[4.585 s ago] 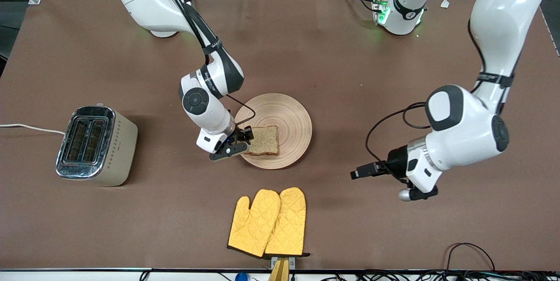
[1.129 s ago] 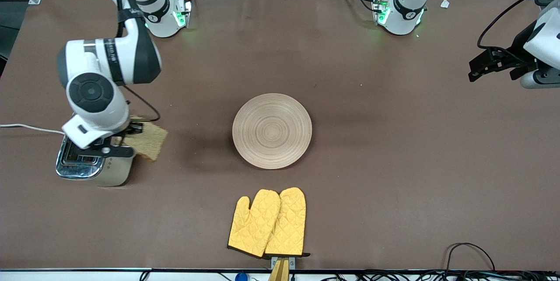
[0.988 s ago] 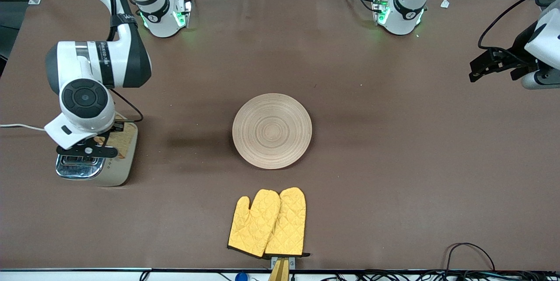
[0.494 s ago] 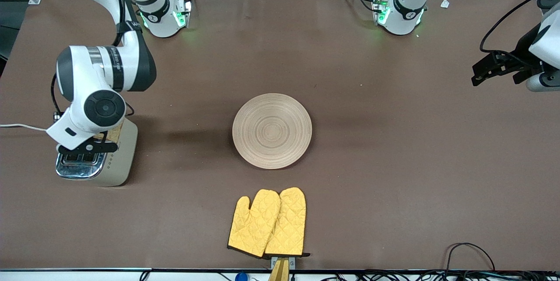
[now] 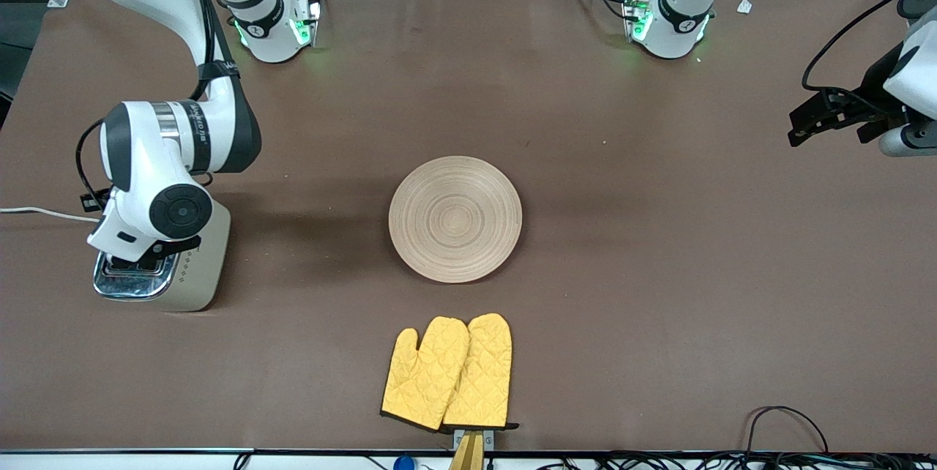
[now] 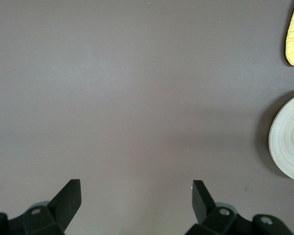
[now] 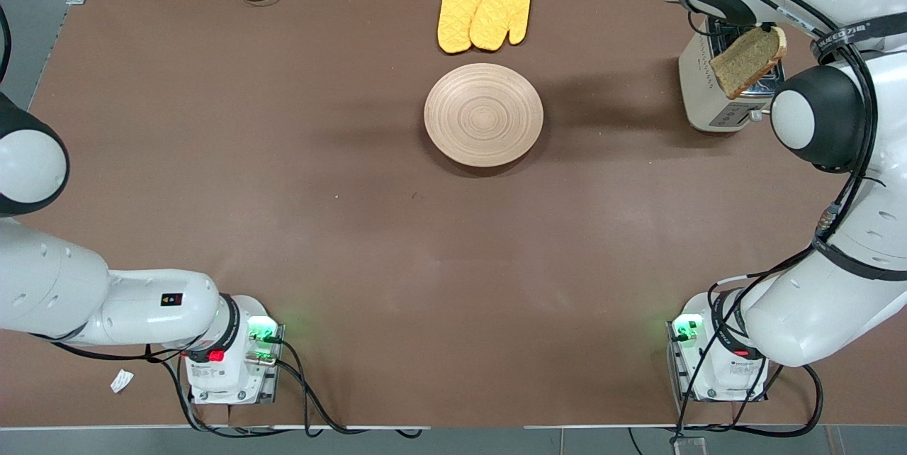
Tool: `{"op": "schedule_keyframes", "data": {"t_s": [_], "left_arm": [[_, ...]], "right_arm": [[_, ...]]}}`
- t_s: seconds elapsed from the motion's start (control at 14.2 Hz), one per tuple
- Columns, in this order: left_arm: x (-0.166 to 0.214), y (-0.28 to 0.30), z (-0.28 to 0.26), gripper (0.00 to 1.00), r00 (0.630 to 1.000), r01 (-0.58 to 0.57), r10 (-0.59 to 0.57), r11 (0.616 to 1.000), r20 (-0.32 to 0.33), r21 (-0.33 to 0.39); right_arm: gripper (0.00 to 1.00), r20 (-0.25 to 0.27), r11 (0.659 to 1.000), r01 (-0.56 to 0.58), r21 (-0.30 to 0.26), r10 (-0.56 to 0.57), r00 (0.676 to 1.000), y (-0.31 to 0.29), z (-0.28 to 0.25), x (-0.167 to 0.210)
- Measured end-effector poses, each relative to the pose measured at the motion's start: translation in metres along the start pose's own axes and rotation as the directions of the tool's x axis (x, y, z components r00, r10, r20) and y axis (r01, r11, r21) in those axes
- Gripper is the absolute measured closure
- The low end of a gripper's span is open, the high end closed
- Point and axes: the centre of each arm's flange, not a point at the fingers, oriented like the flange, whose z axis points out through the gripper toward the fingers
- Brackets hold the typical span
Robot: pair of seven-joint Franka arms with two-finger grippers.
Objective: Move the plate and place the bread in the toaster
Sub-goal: 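Lift the bread with the right gripper and carry it over the toaster, then lower the bread into the toaster slot with the right gripper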
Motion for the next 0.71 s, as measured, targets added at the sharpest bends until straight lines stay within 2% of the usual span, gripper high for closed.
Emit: {"op": "schedule_keyframes", "data": {"t_s": [0.14,0.42,0.71], "left_arm": [[0.000,0.000,0.000,0.00,1.000,-0.001,0.001,1.000,-0.001,0.000],[0.000,0.001,-0.002,0.00,1.000,-0.001,0.001,1.000,-0.003,0.000],[0.000,0.001,-0.002,0.00,1.000,-0.001,0.001,1.000,-0.003,0.000]], "right_arm": [[0.96,0.020,1.000,-0.026,0.002,0.026,0.999,0.002,-0.006,-0.006],[0.96,0.002,0.992,-0.124,-0.001,0.124,0.992,0.007,-0.018,-0.009],[0.96,0.007,0.990,-0.131,-0.045,0.132,0.991,0.008,-0.013,0.003]]}}
